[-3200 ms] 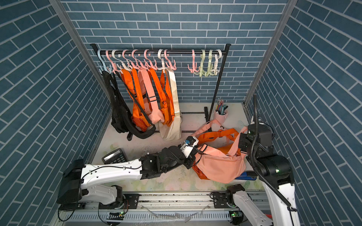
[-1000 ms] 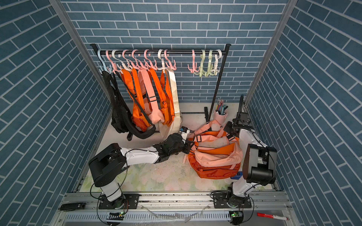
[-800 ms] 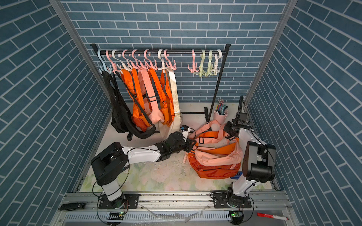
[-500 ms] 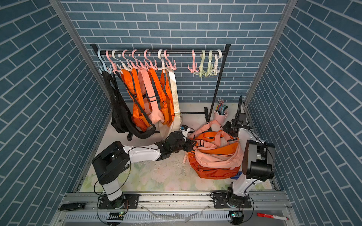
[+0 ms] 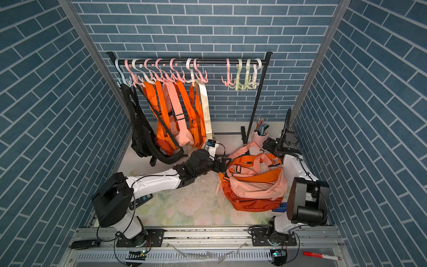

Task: Take the bag off the hook
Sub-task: Place the bag inside the bag, then pick up the bag from the hook.

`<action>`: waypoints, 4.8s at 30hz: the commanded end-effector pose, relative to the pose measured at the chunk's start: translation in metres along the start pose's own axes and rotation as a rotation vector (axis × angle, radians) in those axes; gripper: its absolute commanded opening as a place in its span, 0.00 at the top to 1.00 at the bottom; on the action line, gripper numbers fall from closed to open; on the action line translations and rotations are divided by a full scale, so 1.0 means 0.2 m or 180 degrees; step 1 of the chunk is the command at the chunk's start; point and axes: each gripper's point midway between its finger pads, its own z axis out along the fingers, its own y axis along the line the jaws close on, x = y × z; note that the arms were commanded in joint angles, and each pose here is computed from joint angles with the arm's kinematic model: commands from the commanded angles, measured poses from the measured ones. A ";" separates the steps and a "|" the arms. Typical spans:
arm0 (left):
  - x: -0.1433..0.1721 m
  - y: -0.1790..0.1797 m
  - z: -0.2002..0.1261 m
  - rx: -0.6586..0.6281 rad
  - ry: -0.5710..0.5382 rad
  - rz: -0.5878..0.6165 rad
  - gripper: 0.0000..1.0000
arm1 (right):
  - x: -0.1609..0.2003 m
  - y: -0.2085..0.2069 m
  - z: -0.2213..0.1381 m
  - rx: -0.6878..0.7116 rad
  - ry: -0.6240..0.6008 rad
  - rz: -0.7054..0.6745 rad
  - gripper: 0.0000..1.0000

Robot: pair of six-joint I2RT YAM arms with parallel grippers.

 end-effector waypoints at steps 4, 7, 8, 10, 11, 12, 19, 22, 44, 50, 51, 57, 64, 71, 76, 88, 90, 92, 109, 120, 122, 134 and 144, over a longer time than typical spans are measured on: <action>-0.12 -0.02 -0.13 -0.0069 -0.0074 0.0207 0.11 | -0.06 0.05 -0.17 -0.0034 -0.0230 0.0013 0.20; -0.16 -0.04 -0.20 -0.0050 -0.0135 0.0225 0.11 | -0.08 0.11 -0.26 -0.0148 -0.0331 0.0010 0.20; -0.17 -0.04 -0.23 -0.0054 -0.0159 0.0229 0.11 | -0.09 0.12 -0.29 -0.0168 -0.0363 0.0005 0.20; -0.21 -0.04 -0.31 -0.0065 -0.0238 0.0235 0.11 | -0.10 0.15 -0.36 -0.0202 -0.0434 -0.0017 0.21; -0.22 -0.03 -0.34 -0.0081 -0.0279 0.0236 0.11 | -0.11 0.16 -0.39 -0.0214 -0.0470 -0.0029 0.21; -0.24 -0.03 -0.38 -0.0094 -0.0317 0.0234 0.11 | -0.11 0.17 -0.43 -0.0232 -0.0503 -0.0046 0.21; -0.33 -0.02 -0.69 -0.0125 -0.0568 0.0179 0.12 | -0.07 0.30 -0.64 -0.0274 -0.0640 -0.0342 0.24; -0.35 0.00 -0.81 -0.0232 -0.0621 0.0288 0.12 | -0.05 0.37 -0.72 -0.0317 -0.0687 -0.0494 0.24; -0.30 0.28 -1.31 -0.1139 -0.0445 0.1091 0.10 | 0.10 0.92 -0.93 -0.1100 -0.0524 -0.1245 0.25; -0.21 0.34 -1.30 -0.1228 -0.0379 0.1192 0.10 | 0.14 1.08 -0.91 -0.1356 -0.0429 -0.1443 0.25; -0.20 0.34 -1.30 -0.1217 -0.0394 0.1187 0.10 | 0.14 1.12 -0.89 -0.1388 -0.0405 -0.1481 0.25; -0.20 0.35 -1.30 -0.1178 -0.0383 0.1167 0.10 | 0.20 1.35 -0.82 -0.1691 -0.0267 -0.1733 0.25; -0.19 0.33 -1.34 -0.1064 -0.0437 0.1139 0.10 | 0.20 1.57 -0.70 -0.1926 -0.0172 -0.1843 0.24; -0.19 0.35 -1.35 -0.1082 -0.0424 0.1109 0.10 | 0.19 1.73 -0.53 -0.2005 -0.0060 -0.1883 0.26; -0.18 0.37 -1.33 -0.1061 -0.0388 0.1039 0.10 | 0.17 1.82 -0.45 -0.2086 -0.0038 -0.1871 0.29; -0.20 0.43 -1.30 -0.1114 -0.0348 0.0884 0.09 | 0.16 1.91 -0.31 -0.2068 -0.0011 -0.1951 0.58; -0.20 0.44 -1.30 -0.1098 -0.0348 0.0827 0.09 | 0.15 1.91 -0.30 -0.2048 -0.0026 -0.1952 0.73; -0.21 0.44 -1.29 -0.1068 -0.0366 0.0778 0.10 | 0.16 1.91 -0.30 -0.2059 -0.0023 -0.1957 0.85; -0.21 0.45 -1.29 -0.1014 -0.0389 0.0689 0.10 | 0.18 1.91 -0.34 -0.2125 0.0036 -0.1976 0.62; -0.22 0.45 -1.30 -0.1017 -0.0393 0.0695 0.09 | 0.20 1.97 -0.27 -0.2162 0.0081 -0.1964 0.42; -0.21 0.45 -1.30 -0.1031 -0.0393 0.0693 0.10 | 0.19 1.99 -0.25 -0.2145 0.0096 -0.1960 0.45; -0.21 0.46 -1.29 -0.1045 -0.0370 0.0705 0.09 | 0.14 1.95 -0.25 -0.1934 -0.0020 -0.2037 0.99; -0.21 0.48 -1.26 -0.1090 -0.0314 0.0701 0.10 | 0.12 1.90 -0.36 -0.1889 -0.0099 -0.2092 1.00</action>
